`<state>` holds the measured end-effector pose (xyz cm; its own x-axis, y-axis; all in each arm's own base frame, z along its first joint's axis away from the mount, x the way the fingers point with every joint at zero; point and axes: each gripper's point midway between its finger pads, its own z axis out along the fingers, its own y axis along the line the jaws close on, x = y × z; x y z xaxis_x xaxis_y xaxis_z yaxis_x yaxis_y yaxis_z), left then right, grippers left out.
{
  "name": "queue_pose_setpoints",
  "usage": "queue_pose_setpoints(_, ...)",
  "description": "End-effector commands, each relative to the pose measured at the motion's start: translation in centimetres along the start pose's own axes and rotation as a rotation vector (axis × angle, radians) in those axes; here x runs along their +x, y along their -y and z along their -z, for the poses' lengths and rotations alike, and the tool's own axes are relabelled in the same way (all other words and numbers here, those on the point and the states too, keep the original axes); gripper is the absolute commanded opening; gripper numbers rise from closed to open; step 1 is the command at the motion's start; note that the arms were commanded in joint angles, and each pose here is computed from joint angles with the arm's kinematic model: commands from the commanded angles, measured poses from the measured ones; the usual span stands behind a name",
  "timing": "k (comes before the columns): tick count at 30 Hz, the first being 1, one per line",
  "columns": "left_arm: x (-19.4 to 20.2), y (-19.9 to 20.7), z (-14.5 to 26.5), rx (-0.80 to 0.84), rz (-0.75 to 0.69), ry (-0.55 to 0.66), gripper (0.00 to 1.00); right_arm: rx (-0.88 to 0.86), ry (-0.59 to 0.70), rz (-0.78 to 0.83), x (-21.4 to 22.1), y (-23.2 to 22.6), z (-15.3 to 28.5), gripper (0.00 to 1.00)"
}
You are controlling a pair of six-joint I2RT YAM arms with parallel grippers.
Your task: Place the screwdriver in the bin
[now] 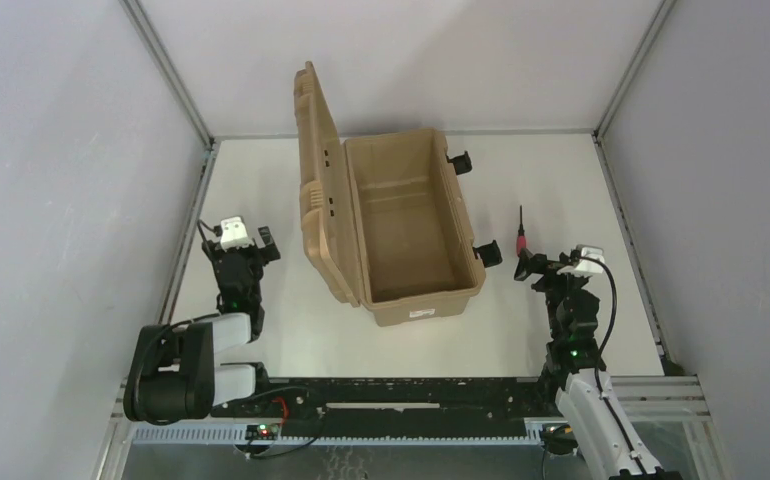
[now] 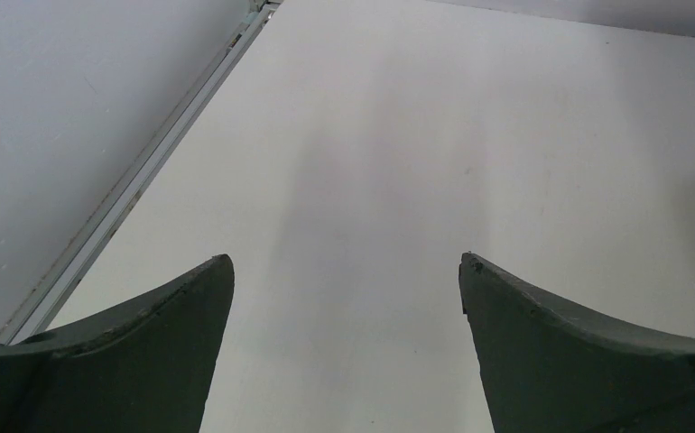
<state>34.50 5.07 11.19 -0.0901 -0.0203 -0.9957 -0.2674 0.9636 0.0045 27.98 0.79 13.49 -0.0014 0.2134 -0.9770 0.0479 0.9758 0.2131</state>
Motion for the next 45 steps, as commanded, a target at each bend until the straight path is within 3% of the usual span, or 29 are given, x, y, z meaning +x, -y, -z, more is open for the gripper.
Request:
queue_pose_setpoints(1,-2.5,0.1,-0.6,-0.005,0.015,0.085,1.0,0.008,0.024,0.01,-0.7,0.1,-0.1,1.0)
queue_pose_setpoints(11,-2.5,0.1,-0.6,-0.006,0.014,0.085,1.0,-0.106,-0.015,0.01,-6.6,-3.5,-1.1,1.0)
queue_pose_setpoints(15,-2.5,0.1,-0.6,-0.006,0.014,0.084,1.0,-0.026,-0.253,-0.024,-7.7,-3.7,-2.7,1.0)
queue_pose_setpoints(16,-2.5,0.1,-0.6,-0.006,0.015,0.085,1.0,0.036,-0.379,-0.027,-6.1,-2.9,-3.5,0.99)
queue_pose_setpoints(21,-2.5,0.1,-0.6,-0.006,0.014,0.085,1.0,0.186,-0.769,0.032,-3.0,-1.4,-5.7,1.0)
queue_pose_setpoints(24,-2.4,0.1,-0.6,-0.006,0.013,0.084,1.0,0.238,-0.898,0.032,-0.9,-0.4,-7.0,0.99)
queue_pose_setpoints(29,-2.5,0.1,-0.6,-0.006,0.014,0.085,1.0,0.26,-1.14,0.008,4.3,0.3,-8.7,0.9)
queue_pose_setpoints(37,-2.5,0.1,-0.6,-0.006,0.014,0.086,1.0,0.304,-1.246,0.029,10.1,2.1,-10.7,0.8)
queue_pose_setpoints(40,-2.4,0.1,-0.6,-0.006,0.014,0.084,1.0,0.32,-1.291,0.044,11.7,2.7,-11.0,0.62)
queue_pose_setpoints(43,-2.5,0.1,-0.6,-0.006,0.014,0.086,1.0,0.346,-1.333,0.049,12.9,3.2,-10.0,0.33)
queue_pose_setpoints(44,-2.5,0.1,-0.6,-0.007,0.014,0.086,1.0,0.349,-1.336,0.052,12.9,3.2,-9.7,0.1)
queue_pose_setpoints(45,-2.5,0.1,-0.6,-0.006,0.014,0.086,1.0,0.353,-1.334,0.057,12.7,3.3,-9.5,0.0)
